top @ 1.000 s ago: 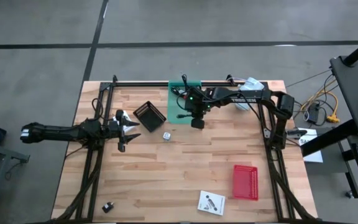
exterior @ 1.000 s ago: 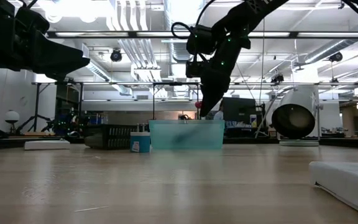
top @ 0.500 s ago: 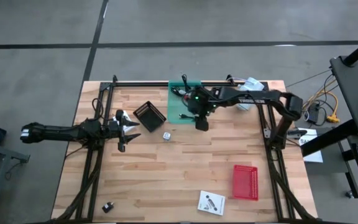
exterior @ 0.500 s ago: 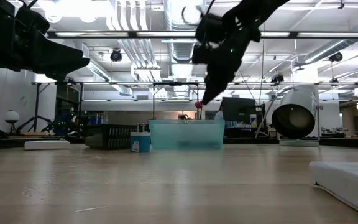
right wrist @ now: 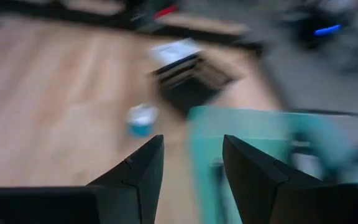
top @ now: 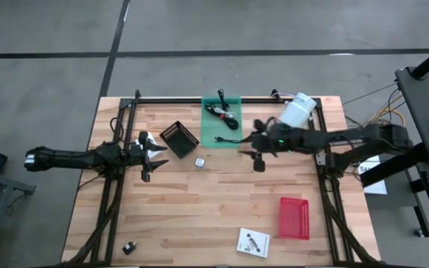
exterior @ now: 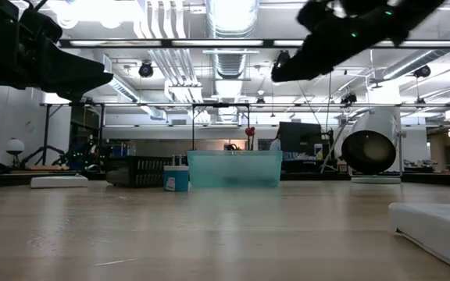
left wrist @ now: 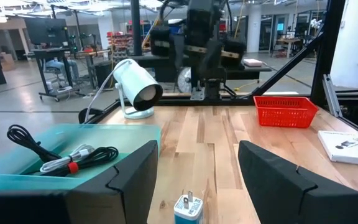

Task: Pick and place items into bin
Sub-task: Put the blue charger adapter into the black bin

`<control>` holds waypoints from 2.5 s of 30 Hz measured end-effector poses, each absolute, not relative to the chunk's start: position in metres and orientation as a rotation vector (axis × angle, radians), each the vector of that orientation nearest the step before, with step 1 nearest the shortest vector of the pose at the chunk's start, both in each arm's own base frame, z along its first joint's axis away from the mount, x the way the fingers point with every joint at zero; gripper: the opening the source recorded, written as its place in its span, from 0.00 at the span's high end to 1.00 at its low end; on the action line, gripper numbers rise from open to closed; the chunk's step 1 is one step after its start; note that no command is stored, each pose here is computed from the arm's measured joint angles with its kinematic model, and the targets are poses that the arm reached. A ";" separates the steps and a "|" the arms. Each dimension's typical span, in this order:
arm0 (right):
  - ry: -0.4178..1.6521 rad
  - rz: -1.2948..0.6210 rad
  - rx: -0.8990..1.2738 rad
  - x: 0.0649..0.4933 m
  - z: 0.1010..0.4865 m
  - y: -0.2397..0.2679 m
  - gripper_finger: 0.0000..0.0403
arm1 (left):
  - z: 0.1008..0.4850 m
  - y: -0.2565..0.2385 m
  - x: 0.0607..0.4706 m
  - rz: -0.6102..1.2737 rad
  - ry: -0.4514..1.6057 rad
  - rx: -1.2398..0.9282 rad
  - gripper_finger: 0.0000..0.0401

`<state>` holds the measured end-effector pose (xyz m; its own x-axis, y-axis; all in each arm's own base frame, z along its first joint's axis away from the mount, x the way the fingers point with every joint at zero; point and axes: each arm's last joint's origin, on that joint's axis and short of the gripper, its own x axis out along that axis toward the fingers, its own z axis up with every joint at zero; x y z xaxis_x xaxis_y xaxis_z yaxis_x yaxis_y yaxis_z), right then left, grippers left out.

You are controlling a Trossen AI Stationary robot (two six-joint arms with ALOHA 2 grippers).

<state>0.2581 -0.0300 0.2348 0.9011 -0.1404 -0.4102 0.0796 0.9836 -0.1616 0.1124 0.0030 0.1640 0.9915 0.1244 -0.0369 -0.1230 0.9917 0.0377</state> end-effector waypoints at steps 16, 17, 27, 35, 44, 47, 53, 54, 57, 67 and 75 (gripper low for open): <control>0.046 -0.267 -0.170 0.174 0.193 -0.018 0.63 | 0.164 0.003 0.112 0.124 0.038 0.035 0.48; 0.024 -0.268 -0.183 0.170 0.194 -0.018 0.64 | 0.164 0.003 0.112 0.125 0.038 0.035 0.48; -0.087 -0.220 -0.242 0.147 0.196 -0.014 0.64 | 0.164 0.003 0.112 0.124 0.038 0.035 0.48; -0.088 -0.222 -0.264 0.148 0.197 -0.014 0.66 | 0.164 0.003 0.112 0.124 0.036 0.035 0.48; -0.076 -0.222 -0.282 0.149 0.196 -0.014 0.66 | 0.167 0.003 0.112 0.125 0.011 0.033 0.48; -0.075 -0.222 -0.288 0.149 0.196 -0.014 0.67 | 0.167 0.003 0.112 0.125 0.011 0.032 0.48; -0.075 -0.222 -0.288 0.149 0.196 -0.014 0.68 | 0.167 0.003 0.113 0.126 -0.002 -0.112 0.48; -0.074 -0.222 -0.288 0.149 0.196 -0.014 0.68 | 0.168 0.003 0.112 0.132 -0.016 -0.122 0.48; -0.070 -0.221 -0.288 0.149 0.196 -0.014 0.68 | 0.172 0.004 0.112 0.152 -0.051 -0.121 0.48; -0.067 -0.221 -0.288 0.149 0.195 -0.014 0.70 | 0.170 0.004 0.114 0.154 -0.031 -0.126 0.48; -0.065 -0.220 -0.291 0.149 0.195 -0.014 0.69 | 0.170 0.004 0.118 0.148 -0.040 -0.202 0.48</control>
